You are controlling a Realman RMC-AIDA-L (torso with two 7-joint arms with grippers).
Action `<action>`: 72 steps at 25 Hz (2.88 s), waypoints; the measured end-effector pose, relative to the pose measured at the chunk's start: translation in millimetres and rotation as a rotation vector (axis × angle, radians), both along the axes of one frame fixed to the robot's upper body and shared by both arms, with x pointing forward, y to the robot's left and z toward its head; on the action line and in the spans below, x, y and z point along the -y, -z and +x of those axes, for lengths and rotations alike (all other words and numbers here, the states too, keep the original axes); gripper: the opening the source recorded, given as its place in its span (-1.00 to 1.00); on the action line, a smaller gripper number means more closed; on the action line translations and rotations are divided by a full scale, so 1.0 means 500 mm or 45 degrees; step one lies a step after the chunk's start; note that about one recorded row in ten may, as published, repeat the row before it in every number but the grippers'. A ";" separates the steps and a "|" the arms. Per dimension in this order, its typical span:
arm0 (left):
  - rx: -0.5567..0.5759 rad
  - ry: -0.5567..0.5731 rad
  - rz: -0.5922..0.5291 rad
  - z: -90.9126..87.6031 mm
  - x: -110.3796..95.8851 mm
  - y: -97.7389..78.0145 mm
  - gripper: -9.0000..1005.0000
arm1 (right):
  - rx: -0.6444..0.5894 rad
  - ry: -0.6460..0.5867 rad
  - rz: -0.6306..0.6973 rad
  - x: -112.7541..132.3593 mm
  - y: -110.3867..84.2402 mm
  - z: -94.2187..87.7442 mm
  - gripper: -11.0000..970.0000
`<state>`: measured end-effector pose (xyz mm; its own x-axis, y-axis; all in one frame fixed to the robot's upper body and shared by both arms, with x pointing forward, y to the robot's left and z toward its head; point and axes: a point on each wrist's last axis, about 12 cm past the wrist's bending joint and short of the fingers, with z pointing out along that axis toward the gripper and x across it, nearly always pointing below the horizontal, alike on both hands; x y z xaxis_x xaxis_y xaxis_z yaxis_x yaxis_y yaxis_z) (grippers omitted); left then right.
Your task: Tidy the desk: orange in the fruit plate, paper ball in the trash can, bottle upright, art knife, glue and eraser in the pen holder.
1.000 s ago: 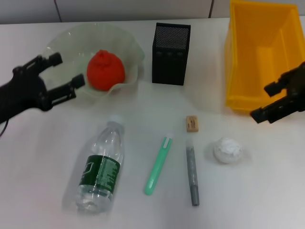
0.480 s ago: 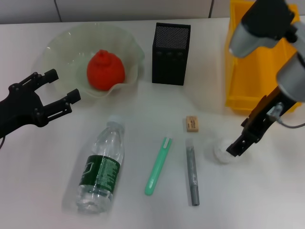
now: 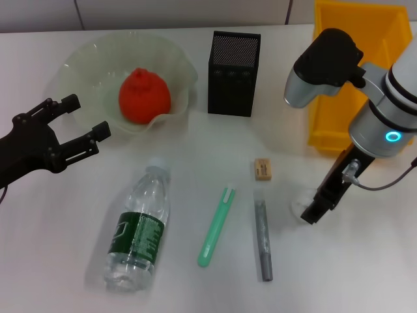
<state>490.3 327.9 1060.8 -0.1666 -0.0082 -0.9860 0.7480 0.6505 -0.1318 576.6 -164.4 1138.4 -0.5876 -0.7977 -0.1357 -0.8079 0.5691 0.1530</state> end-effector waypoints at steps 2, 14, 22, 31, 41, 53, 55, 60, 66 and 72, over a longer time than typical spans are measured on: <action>0.000 0.000 0.000 0.000 0.000 0.000 0.69 | 0.008 0.000 0.013 -0.001 0.002 0.001 0.46; 0.028 0.060 -0.033 -0.010 0.005 -0.009 0.68 | 0.276 0.135 0.191 0.077 -0.168 -0.006 -0.02; 0.027 0.156 -0.055 -0.018 0.020 -0.012 0.68 | 0.566 0.453 0.254 0.215 -0.195 0.061 0.03; -0.047 0.300 -0.030 -0.010 0.036 -0.046 0.67 | 0.574 0.535 0.260 0.216 -0.134 0.085 0.34; -0.276 0.223 0.410 0.035 0.159 -0.193 0.66 | 0.724 0.160 0.843 0.226 -0.118 -0.044 0.70; -0.635 -0.097 0.730 0.019 0.317 -0.200 0.67 | 0.656 -0.133 1.198 0.244 0.112 -0.210 0.74; -0.654 -0.095 0.749 0.027 0.328 -0.181 0.67 | 0.636 -0.124 1.220 0.240 0.131 -0.216 0.74; -0.714 -0.159 0.737 0.053 0.309 -0.138 0.67 | 0.614 -0.111 1.236 0.235 0.145 -0.218 0.74; -0.776 -0.203 0.755 0.075 0.293 -0.103 0.67 | 0.612 -0.110 1.237 0.236 0.145 -0.218 0.74; -0.823 -0.192 0.787 0.089 0.296 -0.080 0.66 | 0.610 -0.105 1.227 0.235 0.146 -0.213 0.74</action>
